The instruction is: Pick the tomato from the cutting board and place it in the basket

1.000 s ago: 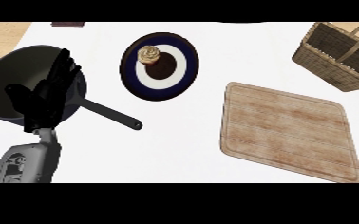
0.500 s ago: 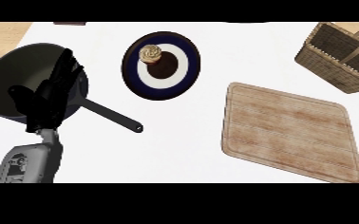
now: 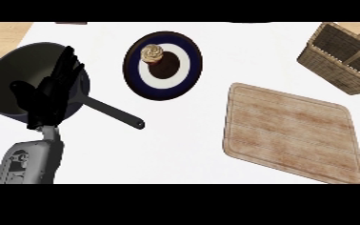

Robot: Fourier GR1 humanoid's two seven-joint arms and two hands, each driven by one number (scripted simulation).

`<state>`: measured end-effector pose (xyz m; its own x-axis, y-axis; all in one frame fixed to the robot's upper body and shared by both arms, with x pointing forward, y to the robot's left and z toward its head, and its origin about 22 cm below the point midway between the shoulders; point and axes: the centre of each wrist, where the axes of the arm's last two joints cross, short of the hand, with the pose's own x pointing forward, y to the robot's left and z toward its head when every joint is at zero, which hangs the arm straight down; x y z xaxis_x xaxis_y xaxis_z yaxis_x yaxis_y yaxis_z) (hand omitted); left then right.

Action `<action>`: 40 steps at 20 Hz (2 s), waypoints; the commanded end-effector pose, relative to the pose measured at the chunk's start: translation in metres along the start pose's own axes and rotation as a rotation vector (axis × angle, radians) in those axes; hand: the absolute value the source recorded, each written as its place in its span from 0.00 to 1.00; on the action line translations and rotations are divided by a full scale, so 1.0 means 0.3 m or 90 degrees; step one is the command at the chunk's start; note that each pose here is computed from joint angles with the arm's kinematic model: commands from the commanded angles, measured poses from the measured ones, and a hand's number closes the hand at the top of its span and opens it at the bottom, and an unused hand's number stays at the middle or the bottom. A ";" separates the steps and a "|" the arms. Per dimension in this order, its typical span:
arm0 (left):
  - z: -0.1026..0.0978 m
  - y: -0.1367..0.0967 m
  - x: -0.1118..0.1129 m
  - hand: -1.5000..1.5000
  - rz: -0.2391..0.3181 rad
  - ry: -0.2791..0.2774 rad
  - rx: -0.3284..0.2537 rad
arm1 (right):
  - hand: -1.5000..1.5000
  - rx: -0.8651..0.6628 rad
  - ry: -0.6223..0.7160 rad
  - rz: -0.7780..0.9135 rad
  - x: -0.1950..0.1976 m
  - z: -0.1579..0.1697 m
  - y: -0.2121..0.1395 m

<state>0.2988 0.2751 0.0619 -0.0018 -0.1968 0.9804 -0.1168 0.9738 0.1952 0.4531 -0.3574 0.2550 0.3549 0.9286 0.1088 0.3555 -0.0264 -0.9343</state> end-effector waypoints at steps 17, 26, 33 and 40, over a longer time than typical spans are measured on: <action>0.000 -0.029 -0.022 0.50 0.007 0.022 -0.010 | 1.00 0.119 0.047 0.056 -0.095 0.023 0.098; -0.006 0.029 -0.020 0.50 -0.008 0.014 -0.004 | 1.00 0.142 0.048 0.101 -0.171 0.037 0.120; -0.020 0.024 0.005 0.50 -0.003 0.021 0.008 | 1.00 0.207 0.055 0.107 -0.124 0.046 0.151; -0.004 0.015 -0.053 0.50 -0.003 0.022 -0.001 | 1.00 0.225 0.063 0.090 -0.109 0.047 0.156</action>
<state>0.3017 0.2802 0.0621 -0.0269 -0.2012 0.9792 -0.1076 0.9744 0.1972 0.4392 -0.3979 0.2010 0.4635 0.8858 -0.0219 -0.0030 -0.0232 -0.9997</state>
